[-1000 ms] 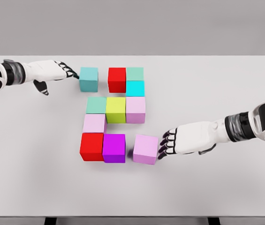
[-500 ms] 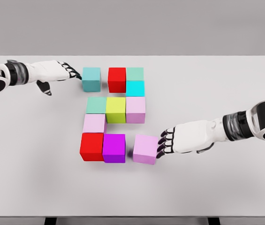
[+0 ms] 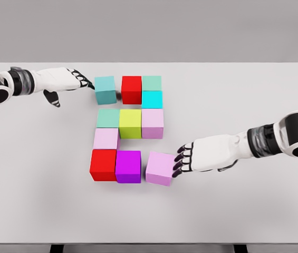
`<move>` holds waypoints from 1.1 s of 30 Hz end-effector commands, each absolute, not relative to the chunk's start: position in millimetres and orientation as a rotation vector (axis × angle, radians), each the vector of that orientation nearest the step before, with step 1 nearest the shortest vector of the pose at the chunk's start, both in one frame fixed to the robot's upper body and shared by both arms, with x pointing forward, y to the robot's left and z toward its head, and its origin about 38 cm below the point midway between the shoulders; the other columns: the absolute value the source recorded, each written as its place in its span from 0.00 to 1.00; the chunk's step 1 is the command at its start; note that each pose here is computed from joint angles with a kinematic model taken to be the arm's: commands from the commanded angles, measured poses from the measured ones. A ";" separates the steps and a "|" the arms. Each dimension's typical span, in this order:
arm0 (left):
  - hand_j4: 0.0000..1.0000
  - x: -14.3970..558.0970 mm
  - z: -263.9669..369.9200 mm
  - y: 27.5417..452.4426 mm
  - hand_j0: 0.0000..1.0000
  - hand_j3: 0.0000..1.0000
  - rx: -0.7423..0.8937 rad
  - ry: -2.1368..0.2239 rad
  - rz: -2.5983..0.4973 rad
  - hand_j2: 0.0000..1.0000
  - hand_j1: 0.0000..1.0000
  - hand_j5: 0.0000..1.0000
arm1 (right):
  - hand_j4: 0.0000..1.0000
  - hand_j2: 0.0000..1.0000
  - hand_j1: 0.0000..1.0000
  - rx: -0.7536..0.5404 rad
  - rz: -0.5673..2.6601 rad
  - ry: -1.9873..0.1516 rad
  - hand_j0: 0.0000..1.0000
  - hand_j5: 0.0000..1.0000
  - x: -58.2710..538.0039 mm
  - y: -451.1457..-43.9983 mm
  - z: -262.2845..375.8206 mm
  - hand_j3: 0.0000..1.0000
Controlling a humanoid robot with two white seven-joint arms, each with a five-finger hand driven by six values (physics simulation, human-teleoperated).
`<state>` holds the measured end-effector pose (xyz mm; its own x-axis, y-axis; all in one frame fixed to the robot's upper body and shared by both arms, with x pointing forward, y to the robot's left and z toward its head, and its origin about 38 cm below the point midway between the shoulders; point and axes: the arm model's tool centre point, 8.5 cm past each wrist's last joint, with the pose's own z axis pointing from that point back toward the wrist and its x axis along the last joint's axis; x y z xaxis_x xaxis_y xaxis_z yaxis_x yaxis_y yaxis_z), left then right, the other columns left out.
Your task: Assemble the squares on the desktop into the number 2
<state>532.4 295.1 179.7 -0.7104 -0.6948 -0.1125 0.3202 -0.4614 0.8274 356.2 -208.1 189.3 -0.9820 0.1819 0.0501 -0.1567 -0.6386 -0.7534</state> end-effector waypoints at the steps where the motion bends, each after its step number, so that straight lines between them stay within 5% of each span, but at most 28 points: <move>1: 1.00 533.5 181.7 296.4 1.00 1.00 0.597 -1.109 -2.173 1.00 1.00 1.00 | 0.99 0.99 0.99 -0.043 2.684 -1.236 0.99 0.99 356.4 -206.2 189.4 0.99; 33: 1.00 536.1 182.4 284.6 1.00 1.00 0.588 -1.129 -2.180 1.00 1.00 1.00 | 0.99 0.99 0.99 -0.072 2.680 -1.274 0.99 0.99 361.9 -199.4 196.7 0.99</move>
<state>535.8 283.7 181.6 -0.7197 -0.6856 -0.1095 0.3096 -0.4581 0.8332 361.7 -199.9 196.4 -0.9842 0.1747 0.0297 -0.1336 -0.6213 -0.7721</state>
